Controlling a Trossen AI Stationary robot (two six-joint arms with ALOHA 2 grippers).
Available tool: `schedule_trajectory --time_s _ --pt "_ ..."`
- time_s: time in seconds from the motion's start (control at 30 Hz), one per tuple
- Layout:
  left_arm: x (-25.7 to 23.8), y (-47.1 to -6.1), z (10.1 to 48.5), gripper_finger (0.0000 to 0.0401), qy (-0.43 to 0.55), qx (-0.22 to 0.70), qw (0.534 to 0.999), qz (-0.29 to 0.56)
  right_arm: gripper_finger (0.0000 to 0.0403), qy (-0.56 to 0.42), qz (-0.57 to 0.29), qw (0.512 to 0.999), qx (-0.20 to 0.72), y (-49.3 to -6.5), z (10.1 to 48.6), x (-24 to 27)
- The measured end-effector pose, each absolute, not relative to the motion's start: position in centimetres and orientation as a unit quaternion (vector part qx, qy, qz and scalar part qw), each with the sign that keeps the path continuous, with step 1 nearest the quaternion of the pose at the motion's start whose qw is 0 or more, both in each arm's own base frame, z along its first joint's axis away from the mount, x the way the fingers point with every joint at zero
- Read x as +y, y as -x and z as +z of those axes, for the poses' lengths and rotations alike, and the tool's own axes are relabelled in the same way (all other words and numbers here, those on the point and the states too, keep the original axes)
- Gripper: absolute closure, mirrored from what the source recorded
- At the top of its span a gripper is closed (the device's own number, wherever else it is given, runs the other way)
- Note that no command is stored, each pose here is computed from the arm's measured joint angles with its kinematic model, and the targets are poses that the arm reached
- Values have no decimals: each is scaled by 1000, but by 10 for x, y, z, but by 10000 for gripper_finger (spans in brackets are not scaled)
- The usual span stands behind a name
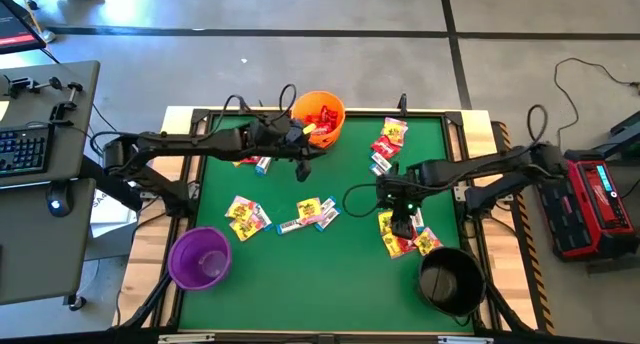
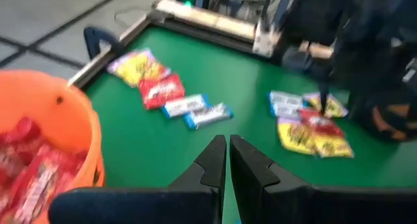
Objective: Sort candy by brand, put in halloween buckets
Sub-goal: Put the red candy into the orange bucket
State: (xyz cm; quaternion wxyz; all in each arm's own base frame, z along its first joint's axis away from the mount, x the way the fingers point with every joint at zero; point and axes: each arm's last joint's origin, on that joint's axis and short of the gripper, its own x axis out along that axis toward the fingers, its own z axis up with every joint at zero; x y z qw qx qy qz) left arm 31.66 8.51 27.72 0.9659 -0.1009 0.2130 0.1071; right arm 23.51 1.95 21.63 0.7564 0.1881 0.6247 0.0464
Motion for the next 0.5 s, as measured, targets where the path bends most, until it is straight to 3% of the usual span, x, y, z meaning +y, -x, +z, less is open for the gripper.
schedule_trajectory --time_s 0.5 --pt "72 -319 276 390 93 223 966 88 230 -100 118 686 711 -250 167 20"
